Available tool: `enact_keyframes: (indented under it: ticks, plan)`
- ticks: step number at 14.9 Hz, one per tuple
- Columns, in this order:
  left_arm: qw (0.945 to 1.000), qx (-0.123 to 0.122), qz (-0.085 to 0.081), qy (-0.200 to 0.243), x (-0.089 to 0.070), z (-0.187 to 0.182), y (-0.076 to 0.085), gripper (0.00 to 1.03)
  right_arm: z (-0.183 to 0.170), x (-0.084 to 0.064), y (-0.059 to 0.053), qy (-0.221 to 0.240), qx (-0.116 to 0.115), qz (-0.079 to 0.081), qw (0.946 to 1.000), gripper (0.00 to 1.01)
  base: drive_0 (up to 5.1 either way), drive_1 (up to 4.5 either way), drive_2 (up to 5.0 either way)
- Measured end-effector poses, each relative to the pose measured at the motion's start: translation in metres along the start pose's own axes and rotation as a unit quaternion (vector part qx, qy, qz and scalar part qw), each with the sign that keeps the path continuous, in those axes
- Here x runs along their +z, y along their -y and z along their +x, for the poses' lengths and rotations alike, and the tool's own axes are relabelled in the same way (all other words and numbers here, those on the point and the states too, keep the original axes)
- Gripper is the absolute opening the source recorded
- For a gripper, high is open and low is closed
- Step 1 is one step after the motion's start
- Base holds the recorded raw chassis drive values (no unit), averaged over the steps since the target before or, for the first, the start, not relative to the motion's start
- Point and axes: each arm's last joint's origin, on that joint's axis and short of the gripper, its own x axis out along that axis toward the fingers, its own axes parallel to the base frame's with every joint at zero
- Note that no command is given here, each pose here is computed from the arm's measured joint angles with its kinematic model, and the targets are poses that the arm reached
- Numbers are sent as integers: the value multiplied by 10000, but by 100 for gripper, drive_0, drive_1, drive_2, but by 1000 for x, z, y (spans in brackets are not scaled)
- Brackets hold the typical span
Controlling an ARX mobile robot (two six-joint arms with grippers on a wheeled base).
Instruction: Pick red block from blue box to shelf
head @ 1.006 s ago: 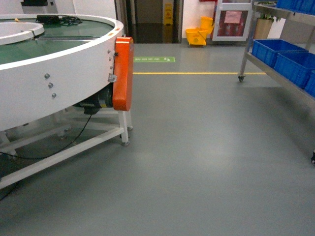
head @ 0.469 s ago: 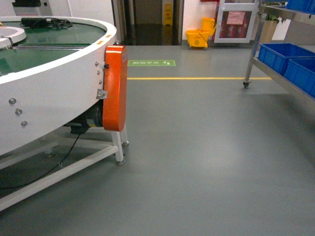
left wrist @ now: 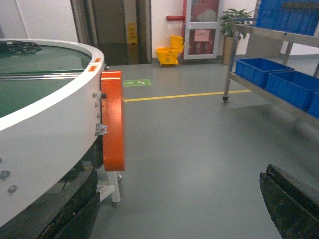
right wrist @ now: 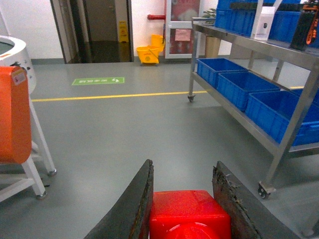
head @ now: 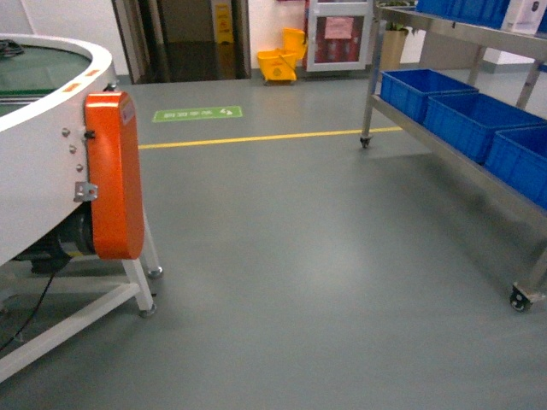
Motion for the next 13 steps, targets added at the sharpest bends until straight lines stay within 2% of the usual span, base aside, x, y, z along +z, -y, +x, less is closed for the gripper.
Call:
enact_keyframes:
  ticks: [13]
  plan:
    - [10000,0,0,0,0,0,0,98,0,0,0,-2,0,0,10000,29,-6,425,-436]
